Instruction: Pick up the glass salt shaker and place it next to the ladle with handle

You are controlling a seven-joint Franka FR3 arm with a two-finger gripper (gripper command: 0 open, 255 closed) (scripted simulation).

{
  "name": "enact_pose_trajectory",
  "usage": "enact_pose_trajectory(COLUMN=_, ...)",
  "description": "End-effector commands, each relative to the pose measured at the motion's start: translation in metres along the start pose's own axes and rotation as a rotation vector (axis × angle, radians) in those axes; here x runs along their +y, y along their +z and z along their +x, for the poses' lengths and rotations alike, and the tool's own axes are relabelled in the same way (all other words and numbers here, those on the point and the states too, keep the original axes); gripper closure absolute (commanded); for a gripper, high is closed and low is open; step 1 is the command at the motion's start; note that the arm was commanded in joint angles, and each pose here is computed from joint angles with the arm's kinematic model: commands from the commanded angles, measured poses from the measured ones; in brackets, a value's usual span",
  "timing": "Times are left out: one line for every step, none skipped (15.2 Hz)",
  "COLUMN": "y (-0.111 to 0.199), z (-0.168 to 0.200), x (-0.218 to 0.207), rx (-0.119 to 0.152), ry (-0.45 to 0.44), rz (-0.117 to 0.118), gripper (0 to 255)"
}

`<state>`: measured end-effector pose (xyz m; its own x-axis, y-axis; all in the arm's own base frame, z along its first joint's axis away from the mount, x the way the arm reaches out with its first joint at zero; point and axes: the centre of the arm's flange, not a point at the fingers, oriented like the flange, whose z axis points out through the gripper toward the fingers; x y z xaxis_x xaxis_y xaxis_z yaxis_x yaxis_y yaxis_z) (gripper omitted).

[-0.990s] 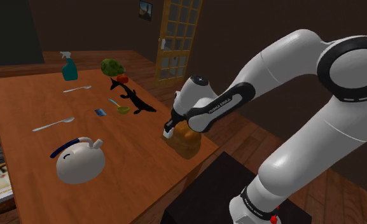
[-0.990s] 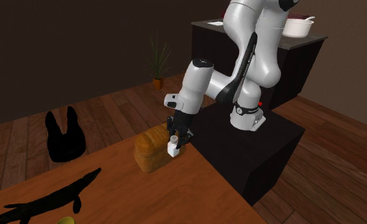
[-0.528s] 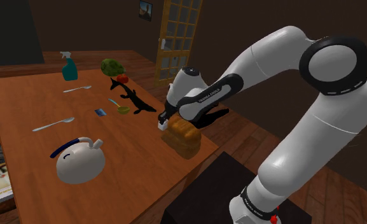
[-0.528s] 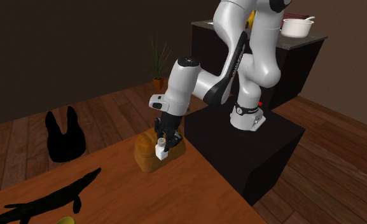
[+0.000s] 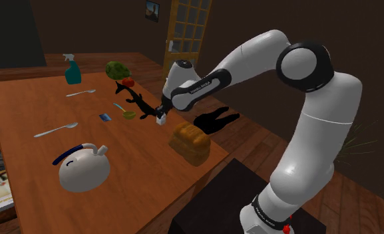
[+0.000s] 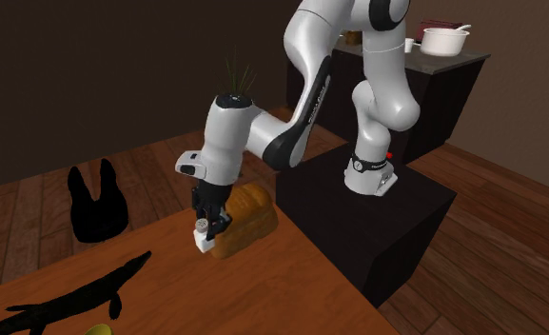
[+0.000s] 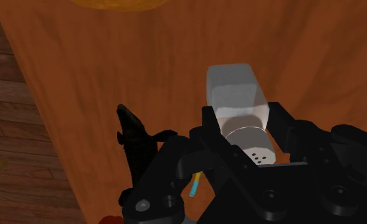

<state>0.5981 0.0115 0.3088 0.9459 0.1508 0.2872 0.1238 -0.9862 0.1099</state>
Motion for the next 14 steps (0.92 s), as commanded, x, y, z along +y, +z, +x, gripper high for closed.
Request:
enact_pose_trajectory(y=0.010, z=0.027, x=0.009, rx=-0.001, ry=0.000, rz=0.000, gripper=255)
enact_pose_trajectory(y=0.014, z=0.039, x=0.012, rx=-0.001, ry=0.000, rz=0.000, gripper=255)
enact_pose_trajectory(y=0.018, z=0.052, x=0.016, rx=-0.001, ry=0.000, rz=0.000, gripper=255)
enact_pose_trajectory(y=0.022, z=0.064, x=0.020, rx=-0.001, ry=0.000, rz=0.000, gripper=255)
enact_pose_trajectory(y=0.026, z=0.076, x=0.023, rx=-0.001, ry=0.000, rz=0.000, gripper=255)
enact_pose_trajectory(y=0.029, z=0.088, x=0.027, rx=-0.001, ry=0.000, rz=0.000, gripper=255)
enact_pose_trajectory(y=0.033, z=0.100, x=0.030, rx=-0.001, ry=0.000, rz=0.000, gripper=255)
enact_pose_trajectory(y=0.037, z=0.112, x=0.034, rx=-0.001, ry=0.000, rz=0.000, gripper=255)
enact_pose_trajectory(y=0.041, z=0.124, x=0.038, rx=-0.001, ry=0.000, rz=0.000, gripper=255)
enact_pose_trajectory(y=0.045, z=0.136, x=0.041, rx=-0.001, ry=0.000, rz=0.000, gripper=255)
enact_pose_trajectory(y=0.049, z=0.148, x=0.045, rx=-0.001, ry=0.000, rz=0.000, gripper=255)
enact_pose_trajectory(y=0.053, z=0.160, x=0.049, rx=-0.001, ry=0.000, rz=0.000, gripper=255)
enact_pose_trajectory(y=0.057, z=0.172, x=0.052, rx=-0.001, ry=0.000, rz=0.000, gripper=255)
enact_pose_trajectory(y=0.061, z=0.184, x=0.056, rx=-0.001, ry=0.000, rz=0.000, gripper=255)
